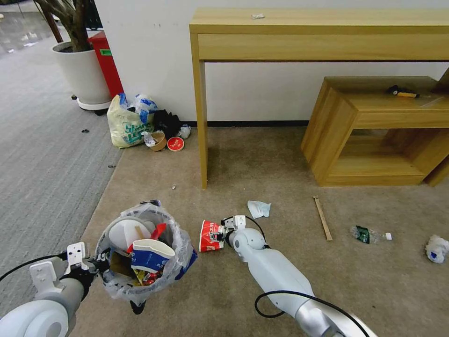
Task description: Pick up the trash bin and place the garbage on the floor into it.
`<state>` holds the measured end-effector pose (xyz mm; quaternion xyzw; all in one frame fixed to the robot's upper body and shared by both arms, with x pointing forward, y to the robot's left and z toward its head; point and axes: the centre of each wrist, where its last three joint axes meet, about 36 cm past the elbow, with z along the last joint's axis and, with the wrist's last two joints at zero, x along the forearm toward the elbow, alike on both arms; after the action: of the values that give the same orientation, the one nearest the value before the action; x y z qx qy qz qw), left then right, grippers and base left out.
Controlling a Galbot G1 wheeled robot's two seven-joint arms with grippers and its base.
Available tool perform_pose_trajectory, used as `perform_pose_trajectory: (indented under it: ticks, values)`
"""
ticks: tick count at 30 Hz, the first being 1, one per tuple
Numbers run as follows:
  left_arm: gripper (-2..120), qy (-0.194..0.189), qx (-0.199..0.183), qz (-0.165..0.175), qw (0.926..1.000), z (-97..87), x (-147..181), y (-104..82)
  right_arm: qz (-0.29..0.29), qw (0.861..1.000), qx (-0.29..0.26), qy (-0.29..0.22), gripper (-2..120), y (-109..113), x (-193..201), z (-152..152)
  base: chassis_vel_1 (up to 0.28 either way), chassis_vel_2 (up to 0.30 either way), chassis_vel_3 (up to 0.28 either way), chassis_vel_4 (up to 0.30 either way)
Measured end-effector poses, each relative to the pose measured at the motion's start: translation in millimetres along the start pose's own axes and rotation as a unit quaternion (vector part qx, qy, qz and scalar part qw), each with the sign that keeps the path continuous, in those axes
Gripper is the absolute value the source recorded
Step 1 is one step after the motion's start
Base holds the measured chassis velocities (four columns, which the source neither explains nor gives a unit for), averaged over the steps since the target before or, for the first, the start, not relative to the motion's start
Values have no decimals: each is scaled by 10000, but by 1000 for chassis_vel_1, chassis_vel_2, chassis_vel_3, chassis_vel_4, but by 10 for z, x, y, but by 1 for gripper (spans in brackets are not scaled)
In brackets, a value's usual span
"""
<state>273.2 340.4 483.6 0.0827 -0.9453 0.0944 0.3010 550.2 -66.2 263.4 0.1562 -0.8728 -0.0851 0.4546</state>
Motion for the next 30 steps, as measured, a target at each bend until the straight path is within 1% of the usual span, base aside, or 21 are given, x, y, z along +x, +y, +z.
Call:
perform_pose_trajectory:
  ticks: [3,4,7,8,10,11,13,15,18,23,26,28,30]
  values:
    - [0,3,0,-5,10000,1,-5,-9,-29,10000,-38,16,50,-14,-42,25,0,0,0,0]
    - [0,3,0,-5,10000,1,-5,-9,-29,10000,-38,16,50,-14,-42,25,0,0,0,0]
    - [0,16,0,-10,10000,6,-5,-12,-34,10000,-72,20,37,-20,-81,39,0,0,0,0]
    - [0,16,0,-10,10000,6,-5,-12,-34,10000,-72,20,37,-20,-81,39,0,0,0,0]
    - [0,16,-8,-9,10000,3,0,-15,-34,10000,-60,3,25,-32,-101,57,0,0,0,0]
    - [0,16,-8,-9,10000,3,0,-15,-34,10000,-60,3,25,-32,-101,57,0,0,0,0]
    - [0,12,-8,-5,10000,-4,4,-21,-34,10000,-55,-8,14,-43,-103,60,0,0,0,0]
    - [0,12,-7,-6,10000,-4,4,-24,-26,10000,-53,-13,11,-49,-104,61,0,0,0,0]
    - [0,2,-5,8,10000,-9,14,-39,7,10000,-33,-62,2,-91,-82,56,0,0,0,0]
    - [0,-20,-13,26,10000,-24,23,-49,110,9994,130,-300,0,-173,16,33,0,0,0,0]
    - [0,-27,-27,65,10000,-31,20,-70,178,9966,329,-732,0,-317,195,11,0,0,0,0]
    - [0,-26,-28,80,10000,-30,18,-77,169,9959,347,-819,0,-349,249,-4,0,0,0,0]
    - [0,-22,-38,129,9999,-28,8,-106,94,9906,450,-1286,0,-433,482,-114,0,0,0,0]
